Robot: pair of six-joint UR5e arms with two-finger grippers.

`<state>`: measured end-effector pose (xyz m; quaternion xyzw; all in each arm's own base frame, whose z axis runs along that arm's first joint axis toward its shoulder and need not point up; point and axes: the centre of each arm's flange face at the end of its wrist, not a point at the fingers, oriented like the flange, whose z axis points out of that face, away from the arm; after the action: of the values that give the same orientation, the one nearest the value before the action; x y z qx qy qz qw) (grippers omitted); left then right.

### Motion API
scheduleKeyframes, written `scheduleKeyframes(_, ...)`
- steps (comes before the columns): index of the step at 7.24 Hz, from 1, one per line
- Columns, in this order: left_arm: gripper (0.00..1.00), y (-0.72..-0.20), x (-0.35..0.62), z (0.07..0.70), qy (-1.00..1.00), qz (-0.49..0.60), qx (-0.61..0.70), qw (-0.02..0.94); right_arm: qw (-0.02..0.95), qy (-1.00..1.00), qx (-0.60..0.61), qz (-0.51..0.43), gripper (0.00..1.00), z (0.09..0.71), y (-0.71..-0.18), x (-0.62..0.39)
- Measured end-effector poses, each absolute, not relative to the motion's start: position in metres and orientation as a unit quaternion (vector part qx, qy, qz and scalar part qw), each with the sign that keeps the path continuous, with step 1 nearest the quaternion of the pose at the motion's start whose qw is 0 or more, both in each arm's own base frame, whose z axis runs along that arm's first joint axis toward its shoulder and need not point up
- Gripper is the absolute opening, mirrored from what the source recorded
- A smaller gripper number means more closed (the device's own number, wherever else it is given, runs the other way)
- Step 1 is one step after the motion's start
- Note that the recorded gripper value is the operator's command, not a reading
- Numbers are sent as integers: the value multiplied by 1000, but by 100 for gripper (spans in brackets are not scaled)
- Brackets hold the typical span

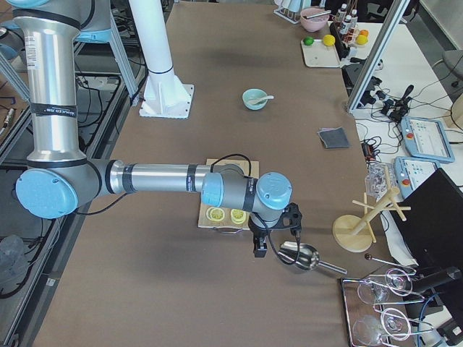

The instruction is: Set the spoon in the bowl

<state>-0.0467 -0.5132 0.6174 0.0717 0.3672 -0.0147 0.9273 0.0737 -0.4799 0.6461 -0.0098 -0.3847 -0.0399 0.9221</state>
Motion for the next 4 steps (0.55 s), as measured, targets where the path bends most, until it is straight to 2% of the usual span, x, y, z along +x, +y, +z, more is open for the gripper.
scheduleKeyframes(4,98,-513,-47,621,365,-17,69,928,922,-386,-9,-41,100,639,-481,73)
